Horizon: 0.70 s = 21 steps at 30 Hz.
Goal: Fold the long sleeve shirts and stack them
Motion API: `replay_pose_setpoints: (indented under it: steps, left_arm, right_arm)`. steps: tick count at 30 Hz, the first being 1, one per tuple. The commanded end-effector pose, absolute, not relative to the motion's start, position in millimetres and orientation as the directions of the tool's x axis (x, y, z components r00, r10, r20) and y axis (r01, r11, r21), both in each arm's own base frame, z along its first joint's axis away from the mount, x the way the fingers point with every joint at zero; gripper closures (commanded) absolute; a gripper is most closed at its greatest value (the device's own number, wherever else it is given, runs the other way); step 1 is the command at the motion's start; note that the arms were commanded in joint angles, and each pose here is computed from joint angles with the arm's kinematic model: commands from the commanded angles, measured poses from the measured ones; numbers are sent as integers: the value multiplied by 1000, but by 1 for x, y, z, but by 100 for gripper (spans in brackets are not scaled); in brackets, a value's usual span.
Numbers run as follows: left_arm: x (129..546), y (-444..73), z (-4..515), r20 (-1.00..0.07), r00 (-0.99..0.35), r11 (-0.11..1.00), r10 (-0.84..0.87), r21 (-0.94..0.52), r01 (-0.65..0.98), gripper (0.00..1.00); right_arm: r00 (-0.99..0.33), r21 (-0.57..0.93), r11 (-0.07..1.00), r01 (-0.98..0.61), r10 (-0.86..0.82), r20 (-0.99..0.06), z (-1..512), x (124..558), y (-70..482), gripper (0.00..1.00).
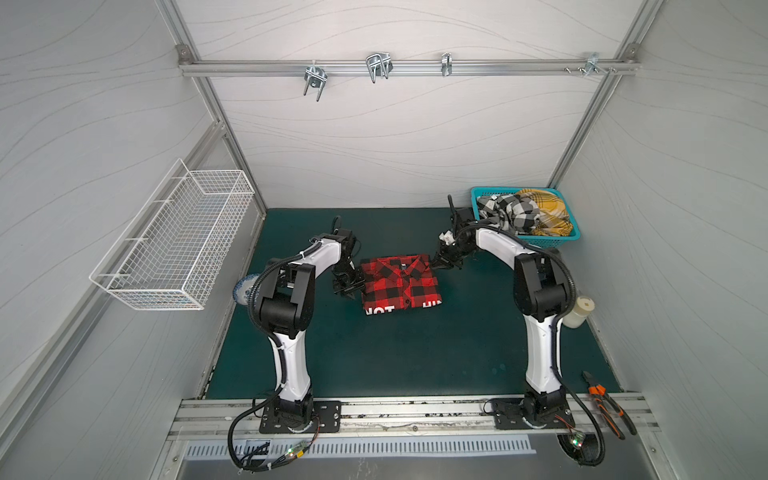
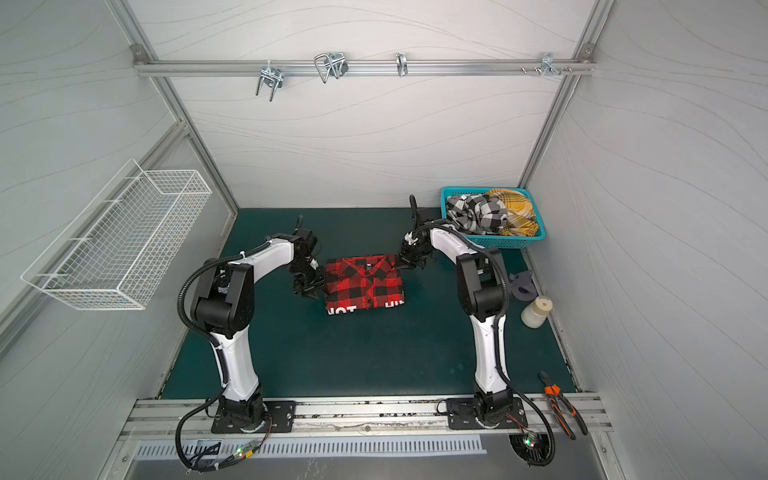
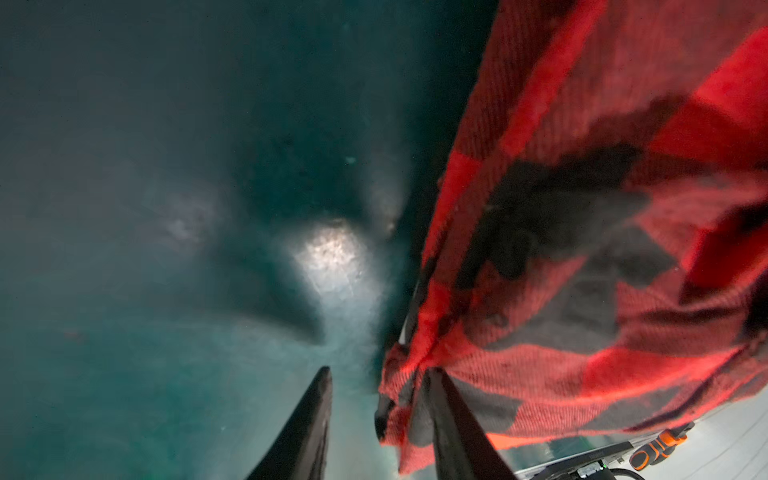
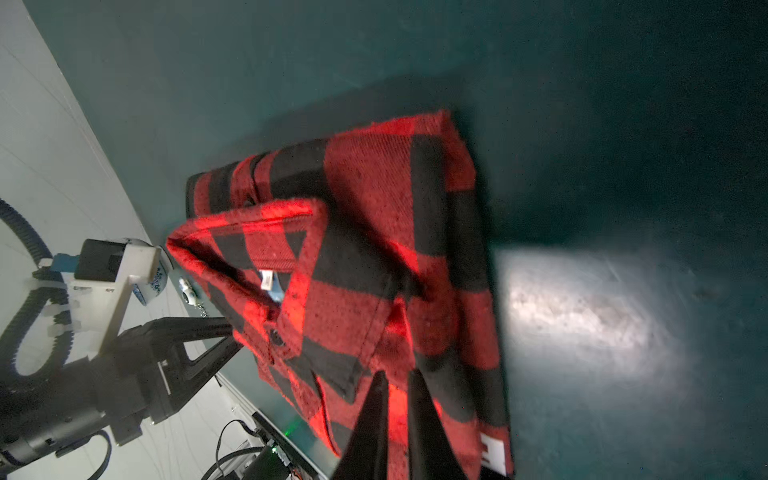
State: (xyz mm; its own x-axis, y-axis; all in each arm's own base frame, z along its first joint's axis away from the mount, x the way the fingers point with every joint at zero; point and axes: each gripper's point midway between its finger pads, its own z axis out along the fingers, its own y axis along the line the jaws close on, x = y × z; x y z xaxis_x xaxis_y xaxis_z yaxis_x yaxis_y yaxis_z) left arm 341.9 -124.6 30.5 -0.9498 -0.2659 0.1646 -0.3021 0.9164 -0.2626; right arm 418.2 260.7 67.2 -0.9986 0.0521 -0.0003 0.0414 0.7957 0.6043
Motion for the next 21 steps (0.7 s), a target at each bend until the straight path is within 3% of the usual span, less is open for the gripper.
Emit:
replay_pose_setpoints:
  steps: [1,7,13,17,21]
  left_arm:
    - [355,-123,32,144,-953,917,-265,-269,-296,61]
    - [361,-129,33,150,-952,904,-268,-302,-302,59]
    - [368,-128,33,143,-949,905,-282,-288,-312,61]
    - [376,-124,24,144,-944,908,-298,-261,-326,64]
    - [385,-124,19,143,-938,904,-315,-256,-343,69]
  right_arm:
    - [-996,593,801,80,48,70,48,416,262,89]
    - [-994,591,801,97,52,92,38,423,265,88]
    - [-998,682,730,44,55,5,122,429,272,78]
    - [-996,697,717,0,62,-64,176,407,264,72]
    - [-996,692,722,-8,59,-73,188,359,250,72]
